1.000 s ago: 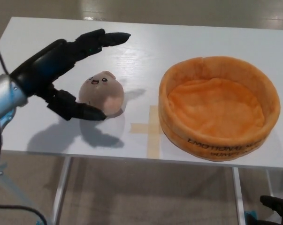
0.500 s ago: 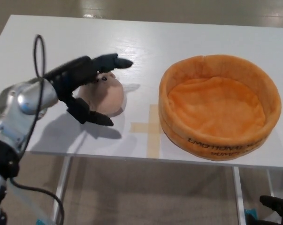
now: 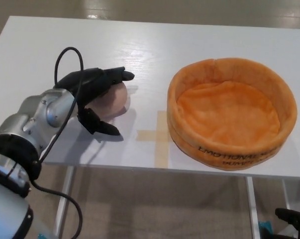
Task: Use the left hand to pick up the pink round toy on the left and place it inside the orange plate on the desk.
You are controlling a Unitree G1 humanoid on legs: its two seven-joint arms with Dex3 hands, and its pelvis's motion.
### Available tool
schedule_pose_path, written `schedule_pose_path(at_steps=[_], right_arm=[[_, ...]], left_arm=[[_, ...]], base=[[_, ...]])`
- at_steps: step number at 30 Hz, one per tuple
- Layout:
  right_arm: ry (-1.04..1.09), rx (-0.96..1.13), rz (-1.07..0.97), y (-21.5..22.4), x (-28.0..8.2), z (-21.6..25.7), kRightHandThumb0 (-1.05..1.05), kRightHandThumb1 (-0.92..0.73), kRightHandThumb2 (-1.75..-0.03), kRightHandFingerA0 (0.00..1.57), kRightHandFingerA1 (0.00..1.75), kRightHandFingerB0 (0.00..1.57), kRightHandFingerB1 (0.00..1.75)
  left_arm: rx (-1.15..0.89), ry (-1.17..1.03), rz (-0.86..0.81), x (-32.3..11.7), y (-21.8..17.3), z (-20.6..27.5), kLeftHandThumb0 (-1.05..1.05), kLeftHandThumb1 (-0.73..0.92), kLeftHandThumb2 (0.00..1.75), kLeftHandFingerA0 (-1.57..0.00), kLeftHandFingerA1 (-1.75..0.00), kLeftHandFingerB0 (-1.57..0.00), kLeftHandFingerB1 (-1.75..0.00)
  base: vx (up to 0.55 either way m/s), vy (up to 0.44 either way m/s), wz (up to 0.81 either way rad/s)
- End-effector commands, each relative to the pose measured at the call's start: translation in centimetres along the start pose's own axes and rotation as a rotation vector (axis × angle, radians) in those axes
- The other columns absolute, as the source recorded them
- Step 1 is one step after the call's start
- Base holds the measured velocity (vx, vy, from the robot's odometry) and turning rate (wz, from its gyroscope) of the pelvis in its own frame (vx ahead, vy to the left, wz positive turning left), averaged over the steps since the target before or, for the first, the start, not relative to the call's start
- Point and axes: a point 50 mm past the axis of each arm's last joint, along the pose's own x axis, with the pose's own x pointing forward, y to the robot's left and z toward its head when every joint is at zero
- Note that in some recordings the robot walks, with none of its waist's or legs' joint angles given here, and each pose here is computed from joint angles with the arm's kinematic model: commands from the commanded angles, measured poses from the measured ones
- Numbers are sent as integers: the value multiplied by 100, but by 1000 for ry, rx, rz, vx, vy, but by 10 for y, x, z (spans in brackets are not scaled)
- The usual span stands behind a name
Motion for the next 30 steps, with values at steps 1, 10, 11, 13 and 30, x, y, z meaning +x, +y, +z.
schedule_pose_path(at_steps=[1,10,11,13,30], right_arm=[[5,14,5,2,-2,-4,-31,-31,-100,37,110,24,101],[7,14,10,3,-2,-2,-34,-34,-100,45,83,33,74],[8,10,13,3,-2,-3,-33,-34,-100,44,83,33,75],[11,14,11,3,-1,-3,-35,-33,-100,46,84,34,76],[5,1,13,3,-1,-2,-35,-33,-101,48,85,37,78]], left_arm=[[25,-7,14,-2,-9,-2,-47,53,73,-30,-42,-20,-38],[-65,-40,89,-4,-8,-2,-20,82,64,-100,-95,-86,-57],[-66,-40,97,-4,-8,-2,-22,82,64,-99,-103,-83,-56],[-64,-47,109,-4,-7,-1,-23,81,66,-94,-118,-84,-58],[-99,-63,164,-3,0,1,-22,83,64,-80,-144,-83,-73]], base=[[0,0,0],[0,0,0],[0,0,0],[0,0,0],[0,0,0]])
